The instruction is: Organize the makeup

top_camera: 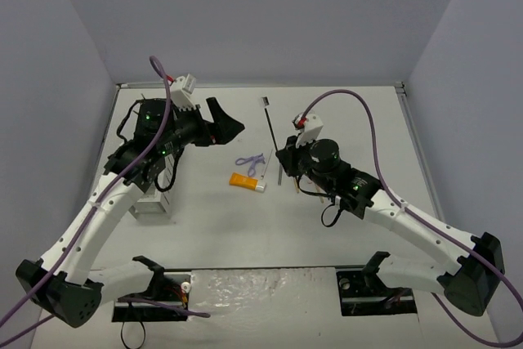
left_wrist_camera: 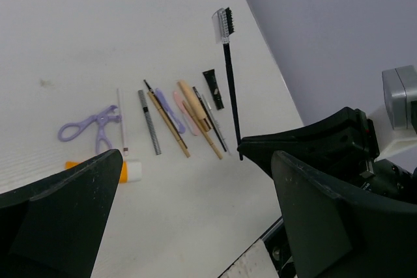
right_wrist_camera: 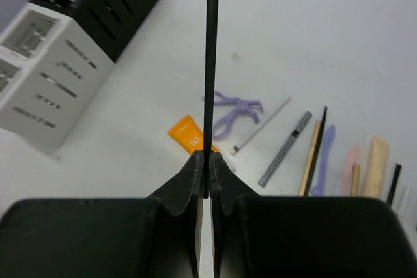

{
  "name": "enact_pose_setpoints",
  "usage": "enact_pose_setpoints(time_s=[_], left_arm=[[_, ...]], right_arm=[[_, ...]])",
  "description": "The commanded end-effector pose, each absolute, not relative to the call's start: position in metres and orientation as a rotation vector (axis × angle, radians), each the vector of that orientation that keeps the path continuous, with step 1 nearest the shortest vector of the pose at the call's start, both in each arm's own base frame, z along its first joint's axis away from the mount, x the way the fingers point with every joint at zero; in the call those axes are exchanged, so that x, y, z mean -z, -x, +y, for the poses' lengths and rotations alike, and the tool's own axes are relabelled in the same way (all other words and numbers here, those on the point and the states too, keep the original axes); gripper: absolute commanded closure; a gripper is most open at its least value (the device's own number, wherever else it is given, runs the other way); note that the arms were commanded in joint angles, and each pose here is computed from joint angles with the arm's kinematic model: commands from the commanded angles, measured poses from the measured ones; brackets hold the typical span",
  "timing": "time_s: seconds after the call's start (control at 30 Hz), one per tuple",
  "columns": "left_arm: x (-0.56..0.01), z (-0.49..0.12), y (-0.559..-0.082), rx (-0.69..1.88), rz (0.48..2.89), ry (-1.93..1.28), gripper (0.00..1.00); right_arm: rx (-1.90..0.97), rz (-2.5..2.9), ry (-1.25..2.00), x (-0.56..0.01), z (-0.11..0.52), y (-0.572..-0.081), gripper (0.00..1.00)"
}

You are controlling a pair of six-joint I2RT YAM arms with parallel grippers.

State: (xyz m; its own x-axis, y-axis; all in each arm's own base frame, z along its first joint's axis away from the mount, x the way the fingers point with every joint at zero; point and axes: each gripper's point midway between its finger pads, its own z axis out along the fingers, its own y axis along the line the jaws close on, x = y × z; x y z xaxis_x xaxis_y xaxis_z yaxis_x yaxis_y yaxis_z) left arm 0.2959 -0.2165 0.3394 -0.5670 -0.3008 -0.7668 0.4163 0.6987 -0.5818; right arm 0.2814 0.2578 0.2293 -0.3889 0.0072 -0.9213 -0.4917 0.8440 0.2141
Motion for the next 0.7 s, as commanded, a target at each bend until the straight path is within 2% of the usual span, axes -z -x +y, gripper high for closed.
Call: enact_pose_setpoints(time_s=[0.0, 0.13, 0.33, 0.67], left_arm=[[-0.393, -0.243, -0.307, 1.018, 1.781, -0.098, 0.03], [-0.398, -0.261, -0.309, 1.036, 1.748, -0.124, 0.04], [-0.396, -0.272, -0.316, 1.035, 1.738, -0.122, 0.15], [-0.39, -0.286, -0.326, 1.047, 1.747, -0.098, 0.46]], right_arm=[[-0.766, 1.693, 0.418, -0.281, 0.288, -0.272, 1.0], [-0.842, 1.646, 0.448, -0.291, 0.298, -0.264, 1.0], [-0.901, 1.617, 0.469, -0.296, 0.305, -0.257, 1.0], [-0.897, 1.624, 0.47, -0.291, 0.306, -0.258, 1.0]])
